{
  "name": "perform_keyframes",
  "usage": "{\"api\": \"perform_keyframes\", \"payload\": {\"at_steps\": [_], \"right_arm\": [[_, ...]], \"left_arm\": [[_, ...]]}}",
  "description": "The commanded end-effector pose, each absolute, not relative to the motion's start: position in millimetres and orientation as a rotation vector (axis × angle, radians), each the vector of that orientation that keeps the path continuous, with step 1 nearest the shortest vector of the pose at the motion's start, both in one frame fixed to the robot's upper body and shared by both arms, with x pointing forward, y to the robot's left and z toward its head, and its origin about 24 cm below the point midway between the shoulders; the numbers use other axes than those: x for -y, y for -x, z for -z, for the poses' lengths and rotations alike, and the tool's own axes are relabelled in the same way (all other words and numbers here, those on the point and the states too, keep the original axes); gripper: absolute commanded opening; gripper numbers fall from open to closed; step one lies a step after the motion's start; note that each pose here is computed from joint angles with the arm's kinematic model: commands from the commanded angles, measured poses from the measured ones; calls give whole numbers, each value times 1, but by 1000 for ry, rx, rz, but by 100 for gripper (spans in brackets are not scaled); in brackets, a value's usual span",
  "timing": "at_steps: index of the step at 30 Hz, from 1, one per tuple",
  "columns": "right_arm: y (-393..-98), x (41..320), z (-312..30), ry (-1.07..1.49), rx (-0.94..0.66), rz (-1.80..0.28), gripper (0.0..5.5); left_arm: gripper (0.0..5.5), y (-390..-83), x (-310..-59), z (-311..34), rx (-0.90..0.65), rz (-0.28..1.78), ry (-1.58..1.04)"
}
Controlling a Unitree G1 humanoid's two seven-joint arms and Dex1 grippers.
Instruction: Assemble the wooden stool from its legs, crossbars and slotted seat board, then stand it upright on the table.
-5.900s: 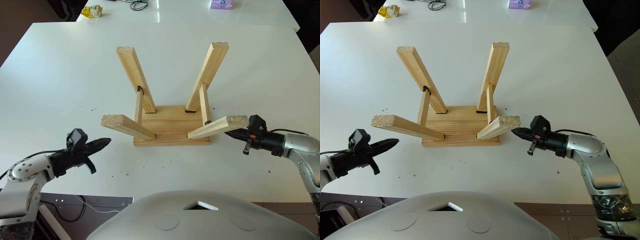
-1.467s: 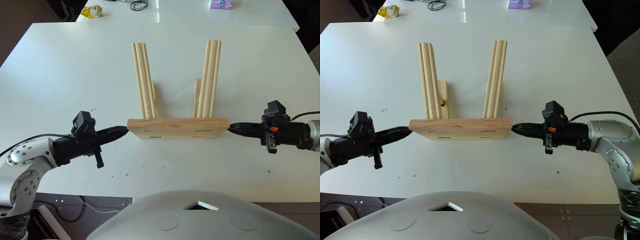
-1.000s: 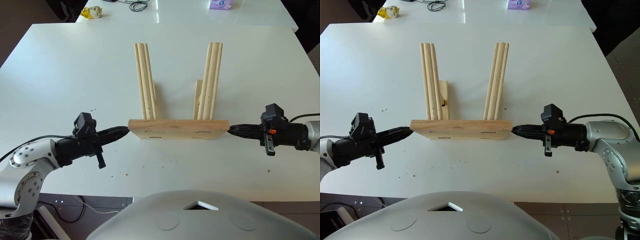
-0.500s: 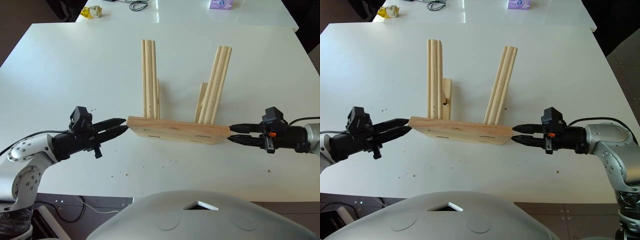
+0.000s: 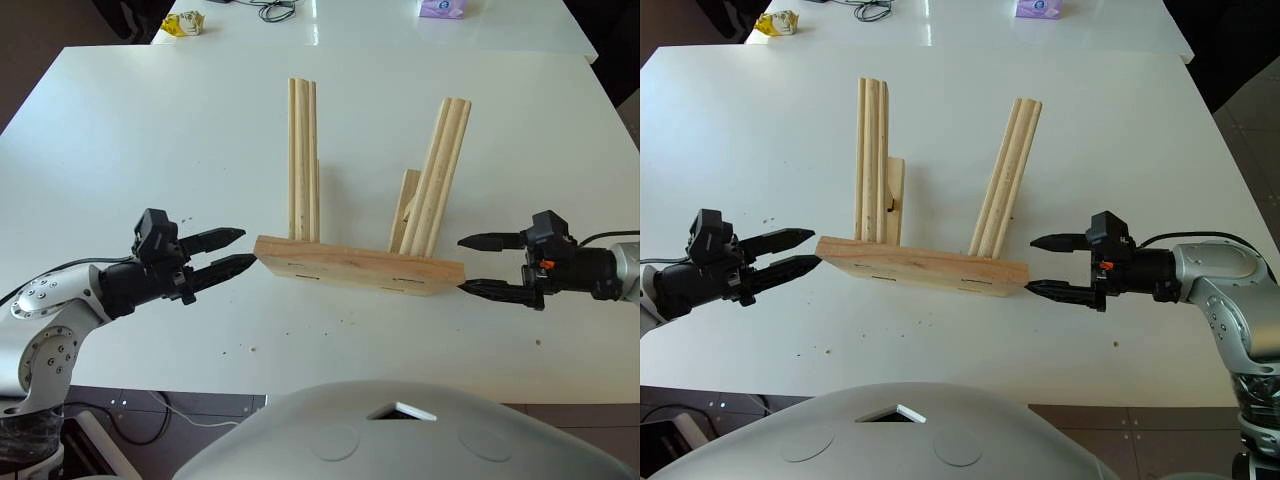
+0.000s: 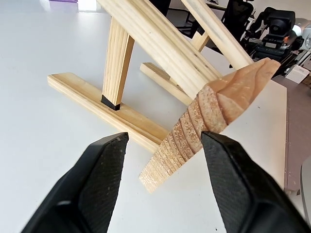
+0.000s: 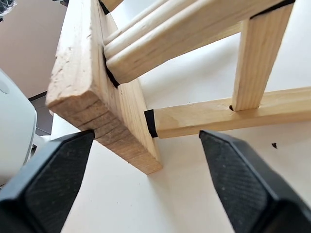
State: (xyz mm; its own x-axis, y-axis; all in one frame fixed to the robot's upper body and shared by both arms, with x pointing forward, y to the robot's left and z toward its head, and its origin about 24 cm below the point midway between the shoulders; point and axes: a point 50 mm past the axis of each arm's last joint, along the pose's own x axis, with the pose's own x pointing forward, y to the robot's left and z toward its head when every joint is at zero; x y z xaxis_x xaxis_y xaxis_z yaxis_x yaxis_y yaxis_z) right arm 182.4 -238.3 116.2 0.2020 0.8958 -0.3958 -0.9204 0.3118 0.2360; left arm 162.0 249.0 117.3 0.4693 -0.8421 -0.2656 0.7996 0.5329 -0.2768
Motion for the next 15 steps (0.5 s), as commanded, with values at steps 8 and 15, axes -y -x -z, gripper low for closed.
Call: {"api": "perform_keyframes", "payload": {"at_steps": [8,15], "right_arm": [[-195,239,-120,147,-519,-1317,538],[-182,250,-113,183,-586,-1325,540]], "left_arm": [[280,-155,-249,-110,-427,1067,112],[342,-166,-263,-131,-413,1078,111]]}}
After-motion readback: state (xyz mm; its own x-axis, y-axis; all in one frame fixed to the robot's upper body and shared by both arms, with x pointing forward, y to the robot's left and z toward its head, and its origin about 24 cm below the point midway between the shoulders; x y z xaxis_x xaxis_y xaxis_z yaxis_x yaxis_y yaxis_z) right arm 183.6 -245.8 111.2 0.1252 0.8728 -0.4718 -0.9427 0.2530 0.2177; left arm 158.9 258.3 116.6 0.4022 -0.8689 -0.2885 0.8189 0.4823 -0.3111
